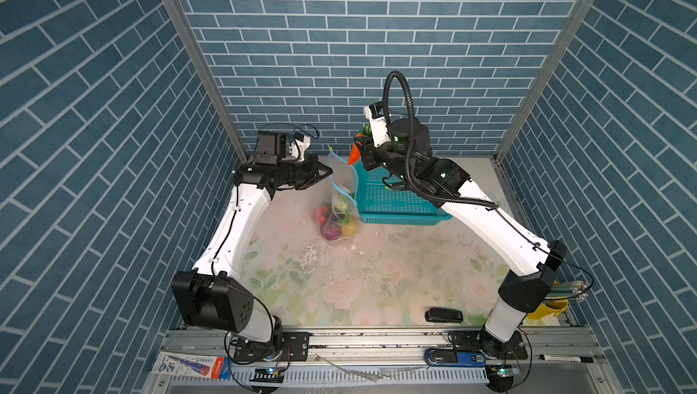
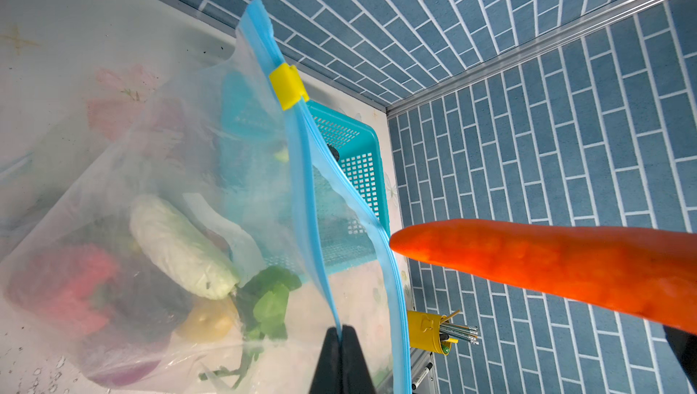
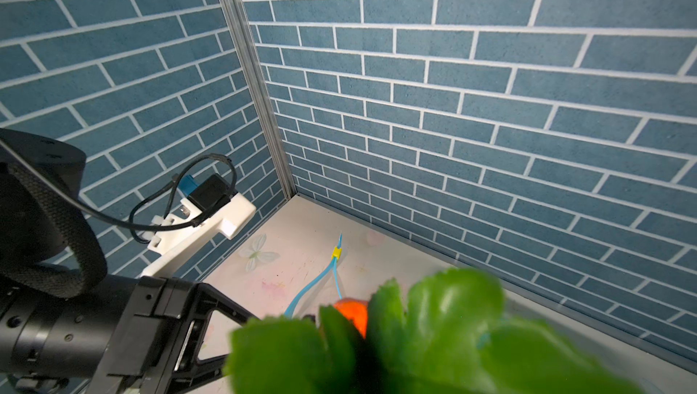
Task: Place the food in the zip-top bag and seal the zipper
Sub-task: 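Carry the carrot with the right gripper toward the bag opening, then lower the carrot into the bag and open the right gripper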
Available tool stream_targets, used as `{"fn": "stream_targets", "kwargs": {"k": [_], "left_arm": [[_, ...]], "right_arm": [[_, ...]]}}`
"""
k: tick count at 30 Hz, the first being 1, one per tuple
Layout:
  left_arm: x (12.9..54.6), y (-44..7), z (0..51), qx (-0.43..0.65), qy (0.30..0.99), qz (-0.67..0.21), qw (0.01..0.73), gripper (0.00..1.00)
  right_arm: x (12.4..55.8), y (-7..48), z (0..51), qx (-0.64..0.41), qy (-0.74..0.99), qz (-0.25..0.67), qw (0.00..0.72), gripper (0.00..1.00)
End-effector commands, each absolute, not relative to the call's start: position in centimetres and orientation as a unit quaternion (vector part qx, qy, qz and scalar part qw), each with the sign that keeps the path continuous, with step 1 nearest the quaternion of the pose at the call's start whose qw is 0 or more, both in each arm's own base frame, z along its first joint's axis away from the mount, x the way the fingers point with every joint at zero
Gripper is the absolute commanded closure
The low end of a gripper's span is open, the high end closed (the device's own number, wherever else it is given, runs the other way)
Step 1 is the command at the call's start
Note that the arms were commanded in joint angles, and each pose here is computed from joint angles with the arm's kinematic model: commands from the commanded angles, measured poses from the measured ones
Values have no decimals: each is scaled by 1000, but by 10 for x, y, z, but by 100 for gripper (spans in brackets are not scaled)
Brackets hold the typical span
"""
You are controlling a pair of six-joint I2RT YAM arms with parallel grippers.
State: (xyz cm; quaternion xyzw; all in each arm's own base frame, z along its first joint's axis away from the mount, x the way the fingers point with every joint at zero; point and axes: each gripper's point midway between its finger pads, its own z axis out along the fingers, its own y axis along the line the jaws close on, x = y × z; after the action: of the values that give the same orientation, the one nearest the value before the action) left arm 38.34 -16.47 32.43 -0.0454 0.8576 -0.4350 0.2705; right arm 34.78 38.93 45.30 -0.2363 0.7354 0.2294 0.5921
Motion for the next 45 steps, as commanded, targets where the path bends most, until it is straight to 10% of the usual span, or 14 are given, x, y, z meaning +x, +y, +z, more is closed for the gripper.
{"fn": "stream_targets", "kwargs": {"k": [1,45], "left_arm": [[385,-165,334,-39,853,-437,282,100],[375,-164,341,-36,850,-438,292,100]], "right_arm": [[328,380,501,-241,694,248,632,65],[357,451,324,-292,804,229,465,65]]}}
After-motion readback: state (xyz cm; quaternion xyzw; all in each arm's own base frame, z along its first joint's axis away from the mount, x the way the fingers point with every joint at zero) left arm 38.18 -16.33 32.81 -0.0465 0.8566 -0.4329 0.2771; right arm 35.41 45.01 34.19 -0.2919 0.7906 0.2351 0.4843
